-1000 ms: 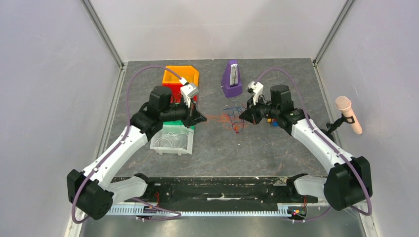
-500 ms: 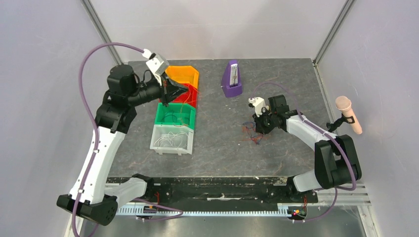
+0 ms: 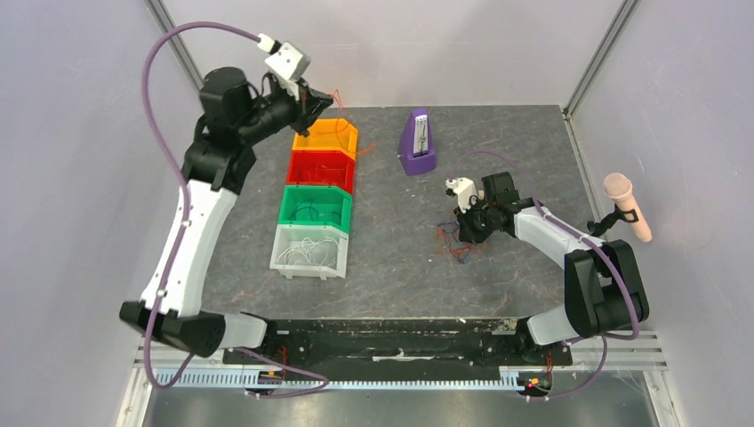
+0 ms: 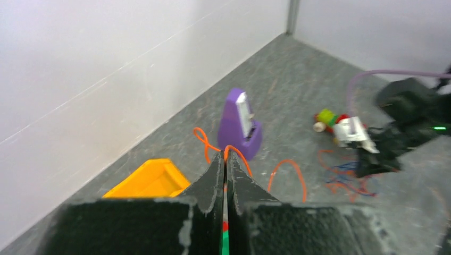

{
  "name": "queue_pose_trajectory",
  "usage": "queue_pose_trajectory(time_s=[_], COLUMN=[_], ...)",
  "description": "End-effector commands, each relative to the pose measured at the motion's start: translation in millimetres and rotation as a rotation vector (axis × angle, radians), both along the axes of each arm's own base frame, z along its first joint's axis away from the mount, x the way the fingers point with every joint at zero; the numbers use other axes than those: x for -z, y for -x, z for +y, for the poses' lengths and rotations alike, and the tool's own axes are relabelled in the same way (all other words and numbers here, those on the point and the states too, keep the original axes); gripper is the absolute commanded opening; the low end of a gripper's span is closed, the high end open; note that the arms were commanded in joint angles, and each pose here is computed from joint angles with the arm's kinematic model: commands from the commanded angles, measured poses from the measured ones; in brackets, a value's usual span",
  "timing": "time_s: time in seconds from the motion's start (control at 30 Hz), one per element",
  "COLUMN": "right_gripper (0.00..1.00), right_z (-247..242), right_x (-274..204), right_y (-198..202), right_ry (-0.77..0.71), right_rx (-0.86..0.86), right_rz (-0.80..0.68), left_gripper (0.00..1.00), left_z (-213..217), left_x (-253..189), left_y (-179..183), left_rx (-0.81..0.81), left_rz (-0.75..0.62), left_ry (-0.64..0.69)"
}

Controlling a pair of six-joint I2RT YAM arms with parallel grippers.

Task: Untangle the cables

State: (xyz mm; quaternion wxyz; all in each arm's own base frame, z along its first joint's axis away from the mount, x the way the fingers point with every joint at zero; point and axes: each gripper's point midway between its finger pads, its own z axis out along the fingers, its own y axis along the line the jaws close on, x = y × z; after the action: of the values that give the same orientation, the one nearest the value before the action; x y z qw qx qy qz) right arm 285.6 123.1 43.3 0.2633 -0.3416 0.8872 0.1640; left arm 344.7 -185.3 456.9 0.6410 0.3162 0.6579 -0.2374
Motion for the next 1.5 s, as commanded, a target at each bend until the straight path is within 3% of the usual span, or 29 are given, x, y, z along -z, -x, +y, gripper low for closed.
queue_pose_trajectory(time_s=[0.0, 0.17, 0.37, 0.57, 0.77, 1.0, 1.23, 1.27, 1.37, 1.47], right_gripper=[0.00, 0.00, 0.00, 0.00, 0.00, 0.00, 0.00, 0.00, 0.00, 0.00], right_z=[11.7, 13.6, 12.1, 11.3, 8.9, 10.2, 16.3, 17.5, 21.0, 27.6], right_x=[-21.5, -29.7, -36.0, -37.1, -37.2, -36.4, -40.1, -41.5, -46.7, -55.4], right_y=[-8.9, -6.6, -2.3, 3.6, 2.1, 0.3, -6.3, -8.2, -13.0, -15.7], right_ry=[-0.068, -0.088, -0.089, -0.088, -0.066, -0.070, -0.094, -0.097, -0.114, -0.153], right_rx=[-0.007, 0.001, 0.000, -0.013, -0.024, -0.029, -0.039, -0.041, -0.042, -0.052], right_rz=[-0.029, -0.034, -0.053, -0.041, -0.044, -0.039, -0.039, -0.042, -0.055, -0.073], left_gripper=[0.02, 0.02, 0.02, 0.02, 0.02, 0.02, 0.02, 0.05, 0.33, 0.53], left_z=[23.5, 39.8, 61.7, 78.2, 95.1, 93.4, 105.6, 106.2, 106.1, 105.0], left_x=[22.7, 73.7, 143.1, 201.9, 256.3, 305.9, 310.3, 306.7, 280.8, 240.1], left_y=[-73.2, -143.2, -225.5, -269.2, -281.7, -263.5, -252.9, -249.8, -241.8, -233.4], left_rx=[-0.186, -0.297, -0.412, -0.449, -0.466, -0.394, -0.402, -0.393, -0.383, -0.378], left_rz=[-0.105, -0.082, 0.171, 0.251, 0.311, 0.380, 0.414, 0.418, 0.401, 0.349], left_ry=[-0.178, -0.282, -0.155, -0.169, -0.270, -0.357, -0.435, -0.449, -0.439, -0.389])
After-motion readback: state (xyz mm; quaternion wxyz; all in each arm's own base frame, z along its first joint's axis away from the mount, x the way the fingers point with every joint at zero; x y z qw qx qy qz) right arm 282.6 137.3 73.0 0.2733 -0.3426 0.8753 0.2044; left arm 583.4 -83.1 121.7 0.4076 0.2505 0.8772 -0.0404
